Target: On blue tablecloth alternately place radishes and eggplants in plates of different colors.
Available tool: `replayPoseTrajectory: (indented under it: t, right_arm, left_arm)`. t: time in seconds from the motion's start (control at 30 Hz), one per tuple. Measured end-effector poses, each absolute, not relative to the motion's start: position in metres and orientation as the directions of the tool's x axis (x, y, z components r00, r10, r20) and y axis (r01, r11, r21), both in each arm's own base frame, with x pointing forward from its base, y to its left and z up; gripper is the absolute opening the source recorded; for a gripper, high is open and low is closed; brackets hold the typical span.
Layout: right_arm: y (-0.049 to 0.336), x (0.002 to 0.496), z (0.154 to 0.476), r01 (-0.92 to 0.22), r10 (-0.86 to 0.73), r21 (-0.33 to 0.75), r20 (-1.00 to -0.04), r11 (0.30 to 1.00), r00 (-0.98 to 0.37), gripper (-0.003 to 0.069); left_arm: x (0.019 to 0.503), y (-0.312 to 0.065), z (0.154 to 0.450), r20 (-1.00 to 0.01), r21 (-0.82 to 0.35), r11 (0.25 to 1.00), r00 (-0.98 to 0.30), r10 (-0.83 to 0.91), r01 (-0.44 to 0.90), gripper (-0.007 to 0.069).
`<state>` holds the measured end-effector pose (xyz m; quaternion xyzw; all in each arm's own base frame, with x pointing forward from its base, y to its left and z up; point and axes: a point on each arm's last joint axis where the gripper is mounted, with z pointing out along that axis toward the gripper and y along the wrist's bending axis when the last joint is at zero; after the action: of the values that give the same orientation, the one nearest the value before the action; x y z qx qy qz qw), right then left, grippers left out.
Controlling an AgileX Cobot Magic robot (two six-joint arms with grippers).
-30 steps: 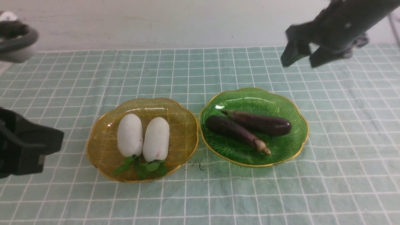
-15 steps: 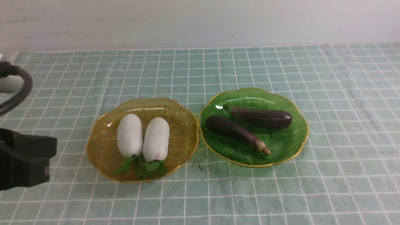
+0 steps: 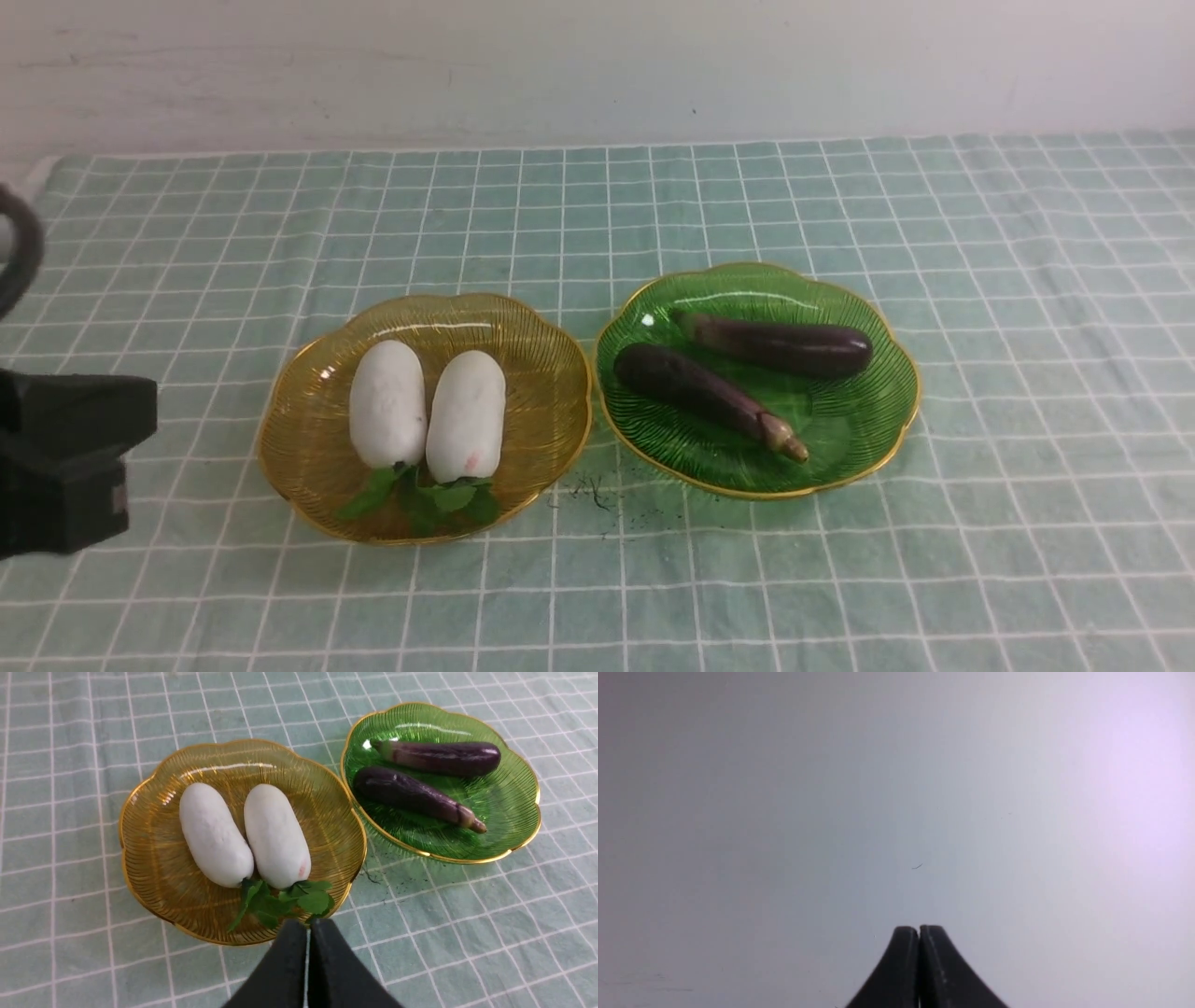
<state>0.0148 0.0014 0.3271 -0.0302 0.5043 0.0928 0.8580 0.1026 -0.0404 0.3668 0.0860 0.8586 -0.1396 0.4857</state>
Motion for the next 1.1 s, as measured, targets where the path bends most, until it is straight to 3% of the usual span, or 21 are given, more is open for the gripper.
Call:
replayPoseTrajectory:
  t: [0.37,0.83,0.97,1.1]
  right_arm:
    - [0.002,0.016,0.325,-0.190,0.118,0.034,-0.883,0.981,0.454,-0.0013]
    - [0.002,0.016,0.325,-0.189,0.116,0.032,-0.883,0.981,0.454,-0.0013]
    - [0.002,0.016,0.325,-0.188,0.115,0.031,-0.883,0.982,0.454,-0.0013]
    - [0.002,0.016,0.325,-0.188,0.114,0.030,-0.884,0.982,0.454,-0.0013]
  left_arm:
    - [0.045,-0.018,0.332,-0.942,-0.167,0.935,-0.331,-0.057,0.314,-0.0008]
    - [0.040,-0.016,0.321,-0.946,-0.155,0.935,-0.320,-0.048,0.319,-0.0008]
    - [0.044,-0.016,0.317,-0.965,-0.122,0.941,-0.261,-0.037,0.315,-0.0008]
    - [0.048,-0.014,0.293,-0.983,-0.058,0.961,-0.182,-0.008,0.272,-0.0008]
